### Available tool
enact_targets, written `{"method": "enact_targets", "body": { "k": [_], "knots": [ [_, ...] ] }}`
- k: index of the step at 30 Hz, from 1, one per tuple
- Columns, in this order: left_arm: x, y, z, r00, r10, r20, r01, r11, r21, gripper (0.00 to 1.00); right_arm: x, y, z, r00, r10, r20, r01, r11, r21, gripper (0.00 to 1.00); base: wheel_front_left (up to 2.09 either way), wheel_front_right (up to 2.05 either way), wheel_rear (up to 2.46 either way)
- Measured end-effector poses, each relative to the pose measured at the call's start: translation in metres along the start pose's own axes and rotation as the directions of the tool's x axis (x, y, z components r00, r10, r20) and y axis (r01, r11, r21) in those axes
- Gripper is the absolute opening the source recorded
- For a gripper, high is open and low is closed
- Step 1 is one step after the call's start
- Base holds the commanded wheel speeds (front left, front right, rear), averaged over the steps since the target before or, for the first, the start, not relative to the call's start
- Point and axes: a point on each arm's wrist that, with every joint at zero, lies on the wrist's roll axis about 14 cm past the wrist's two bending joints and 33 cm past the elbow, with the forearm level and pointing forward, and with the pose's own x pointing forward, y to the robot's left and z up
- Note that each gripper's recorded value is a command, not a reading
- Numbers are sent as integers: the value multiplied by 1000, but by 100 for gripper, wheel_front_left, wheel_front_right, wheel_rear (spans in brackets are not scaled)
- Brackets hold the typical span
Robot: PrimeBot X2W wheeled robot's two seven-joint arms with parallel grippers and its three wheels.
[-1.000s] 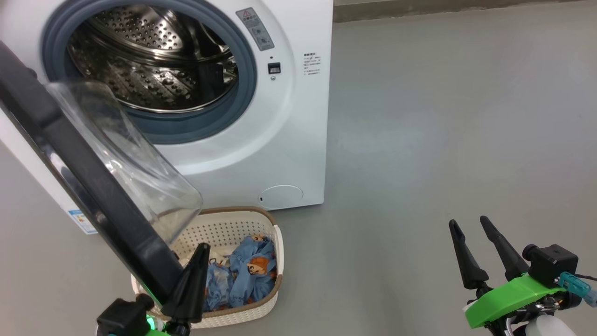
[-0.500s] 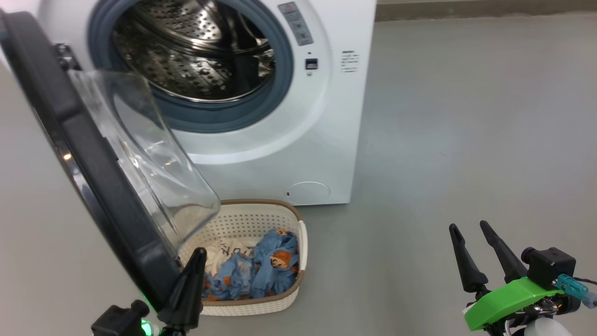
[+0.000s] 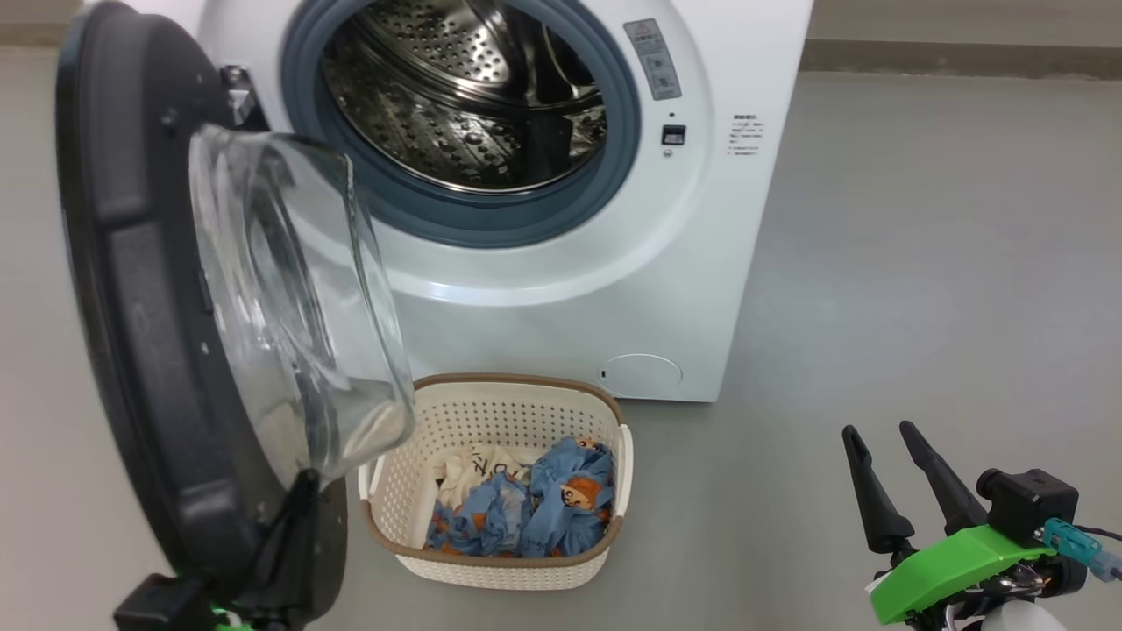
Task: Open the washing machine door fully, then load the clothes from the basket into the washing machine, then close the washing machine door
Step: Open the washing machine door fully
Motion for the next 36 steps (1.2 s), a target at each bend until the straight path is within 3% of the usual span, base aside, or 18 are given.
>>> {"method": "enact_targets", "body": {
  "k": [17,36],
  "knots": [
    [-27,80,13,973,230,-32,-227,971,70,0,20,30,-12,995,88,-35,-88,996,11,100,0,0,0],
    [-41,187,27,861,506,-57,-495,859,132,0,59,71,-42,972,212,-101,-207,977,57,100,0,0,0]
  ]
}}
